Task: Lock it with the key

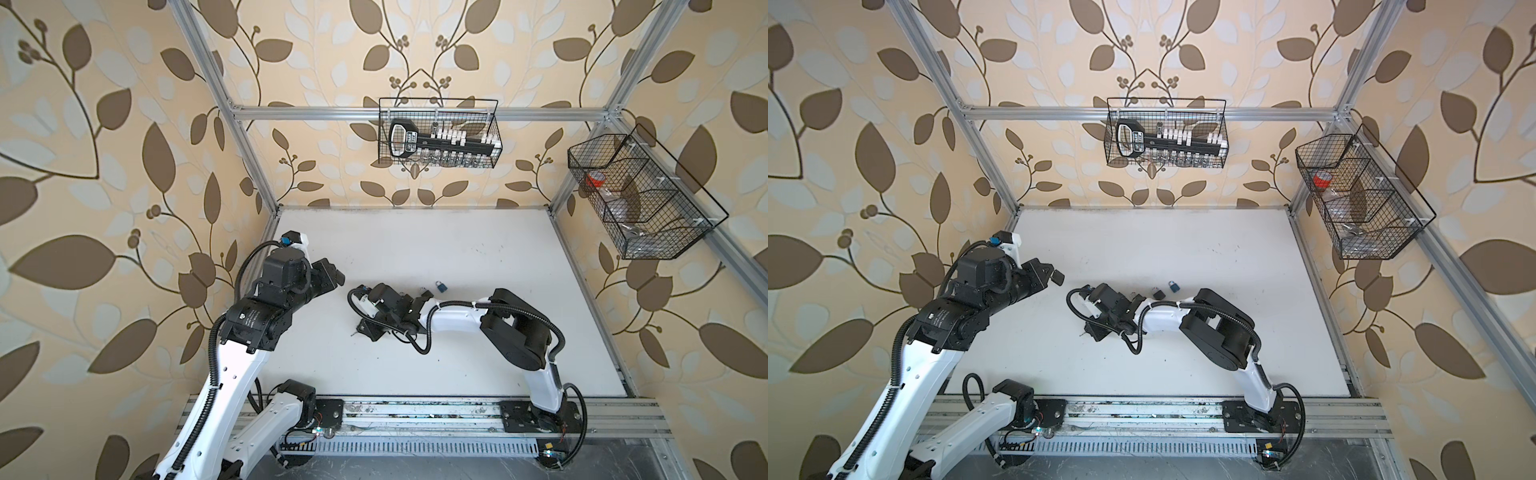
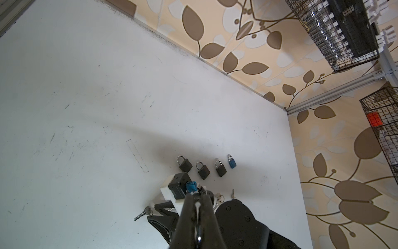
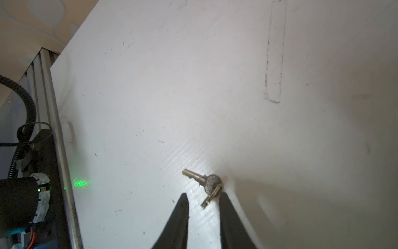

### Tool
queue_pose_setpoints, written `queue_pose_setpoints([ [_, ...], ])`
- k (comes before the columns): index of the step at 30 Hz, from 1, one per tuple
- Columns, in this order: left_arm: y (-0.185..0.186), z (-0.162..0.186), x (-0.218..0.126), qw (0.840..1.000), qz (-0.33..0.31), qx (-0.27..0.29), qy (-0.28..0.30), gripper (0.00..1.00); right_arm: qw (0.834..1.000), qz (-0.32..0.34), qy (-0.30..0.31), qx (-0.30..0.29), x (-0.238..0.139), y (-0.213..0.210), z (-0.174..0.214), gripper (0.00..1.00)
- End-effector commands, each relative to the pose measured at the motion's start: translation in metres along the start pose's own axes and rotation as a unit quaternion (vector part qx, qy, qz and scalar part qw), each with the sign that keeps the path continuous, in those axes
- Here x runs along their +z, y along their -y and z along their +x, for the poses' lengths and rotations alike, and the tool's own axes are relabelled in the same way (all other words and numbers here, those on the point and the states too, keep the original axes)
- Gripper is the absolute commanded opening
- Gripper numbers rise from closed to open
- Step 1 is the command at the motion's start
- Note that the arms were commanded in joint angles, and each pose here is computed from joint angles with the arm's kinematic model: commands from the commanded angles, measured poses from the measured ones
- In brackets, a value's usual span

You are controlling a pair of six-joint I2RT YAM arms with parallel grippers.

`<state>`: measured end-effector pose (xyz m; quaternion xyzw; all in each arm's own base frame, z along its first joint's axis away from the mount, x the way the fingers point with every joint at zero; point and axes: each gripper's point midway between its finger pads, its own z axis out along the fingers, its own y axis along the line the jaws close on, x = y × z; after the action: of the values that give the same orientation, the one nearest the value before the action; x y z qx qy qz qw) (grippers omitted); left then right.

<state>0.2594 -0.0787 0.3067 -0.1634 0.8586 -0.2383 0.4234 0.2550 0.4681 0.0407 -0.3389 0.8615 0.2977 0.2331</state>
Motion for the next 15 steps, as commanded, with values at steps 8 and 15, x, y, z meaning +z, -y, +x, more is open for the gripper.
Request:
queue_pose_setpoints([
  [8,0.028,-0.004,0.0,0.996,0.088,-0.012,0.002,0.0,0.98,0.045,0.186,-0.055,-0.141,-0.003,-0.042,0.46],
  [15,0.072,0.02,0.02,0.973,0.222,-0.036,-0.058,0.0,0.945,0.05,0.293,-0.134,-0.237,-0.026,-0.064,0.62],
])
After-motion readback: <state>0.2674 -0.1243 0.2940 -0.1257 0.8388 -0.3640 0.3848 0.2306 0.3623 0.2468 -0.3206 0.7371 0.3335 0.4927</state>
